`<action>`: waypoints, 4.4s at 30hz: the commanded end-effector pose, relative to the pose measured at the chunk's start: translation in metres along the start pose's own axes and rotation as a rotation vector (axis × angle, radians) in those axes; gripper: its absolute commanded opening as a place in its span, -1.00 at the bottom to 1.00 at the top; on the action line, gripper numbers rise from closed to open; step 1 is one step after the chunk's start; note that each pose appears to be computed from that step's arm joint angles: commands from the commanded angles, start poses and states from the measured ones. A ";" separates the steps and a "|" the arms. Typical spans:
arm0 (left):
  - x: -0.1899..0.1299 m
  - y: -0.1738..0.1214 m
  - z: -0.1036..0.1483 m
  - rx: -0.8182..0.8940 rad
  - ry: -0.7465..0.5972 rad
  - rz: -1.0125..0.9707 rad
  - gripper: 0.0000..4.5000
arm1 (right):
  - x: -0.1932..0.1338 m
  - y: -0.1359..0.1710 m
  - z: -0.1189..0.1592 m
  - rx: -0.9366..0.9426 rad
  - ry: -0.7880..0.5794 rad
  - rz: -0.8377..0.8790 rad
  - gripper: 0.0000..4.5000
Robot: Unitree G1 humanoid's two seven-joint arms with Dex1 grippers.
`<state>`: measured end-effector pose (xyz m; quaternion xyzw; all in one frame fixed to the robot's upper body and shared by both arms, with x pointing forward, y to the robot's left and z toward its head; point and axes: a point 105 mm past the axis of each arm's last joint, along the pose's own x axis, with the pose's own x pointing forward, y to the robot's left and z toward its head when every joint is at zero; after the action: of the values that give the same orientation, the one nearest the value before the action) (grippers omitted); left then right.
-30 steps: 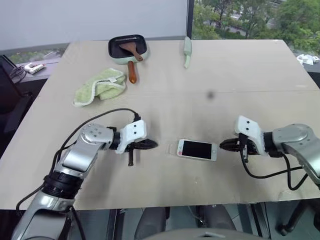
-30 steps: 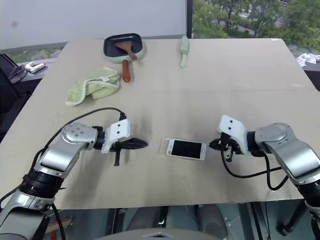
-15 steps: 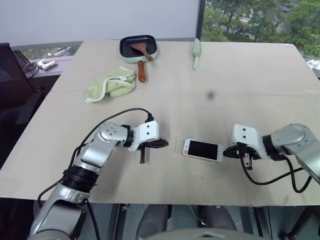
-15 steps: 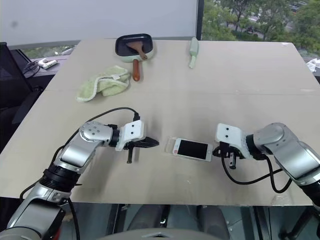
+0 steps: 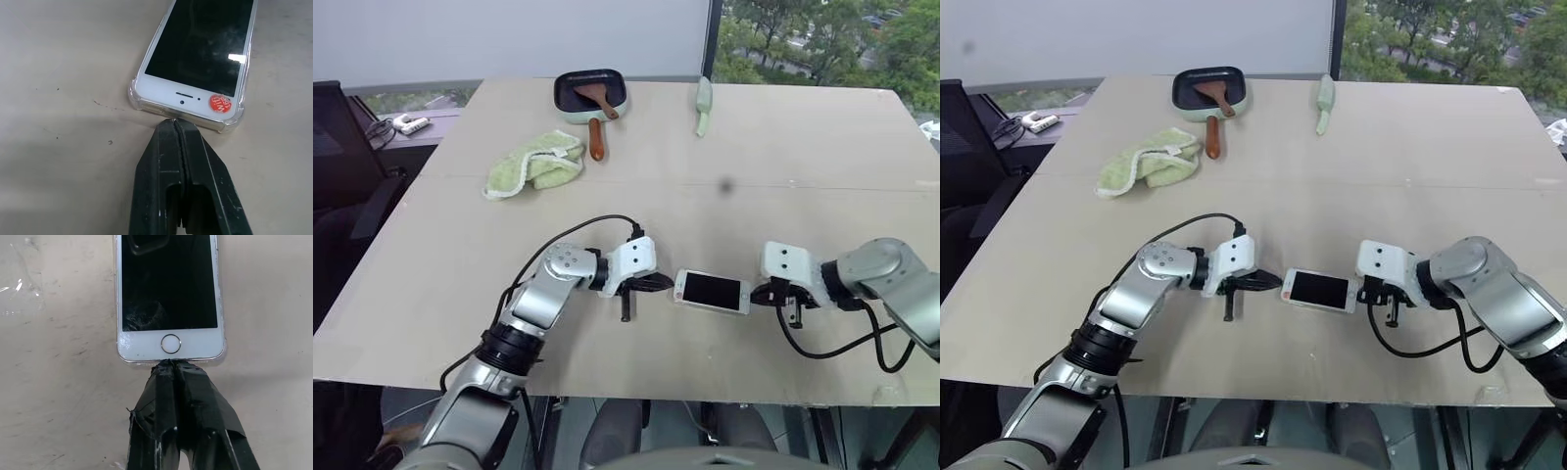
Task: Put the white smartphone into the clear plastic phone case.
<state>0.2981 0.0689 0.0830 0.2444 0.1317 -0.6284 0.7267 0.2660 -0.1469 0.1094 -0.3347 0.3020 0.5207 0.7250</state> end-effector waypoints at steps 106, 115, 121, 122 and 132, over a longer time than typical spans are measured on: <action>0.014 -0.003 0.007 -0.120 -0.121 0.027 -1.00 | 0.057 0.032 -0.071 0.140 -0.109 0.103 -0.98; -0.014 0.013 0.041 -0.140 -0.335 0.128 -1.00 | 0.016 0.004 -0.003 0.211 -0.579 -0.015 -0.98; -0.056 0.014 0.044 -0.175 -0.395 0.208 -0.76 | -0.006 0.000 -0.001 0.261 -0.643 -0.066 -1.00; -0.066 0.011 0.039 -0.187 -0.395 0.219 -0.65 | -0.009 0.001 -0.007 0.276 -0.630 -0.079 -1.00; -0.089 -0.033 -0.019 -0.230 -0.237 0.218 1.00 | -0.036 0.011 -0.050 0.316 -0.551 -0.147 0.98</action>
<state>0.2536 0.1533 0.0938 0.0716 0.1178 -0.5421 0.8289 0.2398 -0.2000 0.0916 -0.0683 0.1747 0.4834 0.8551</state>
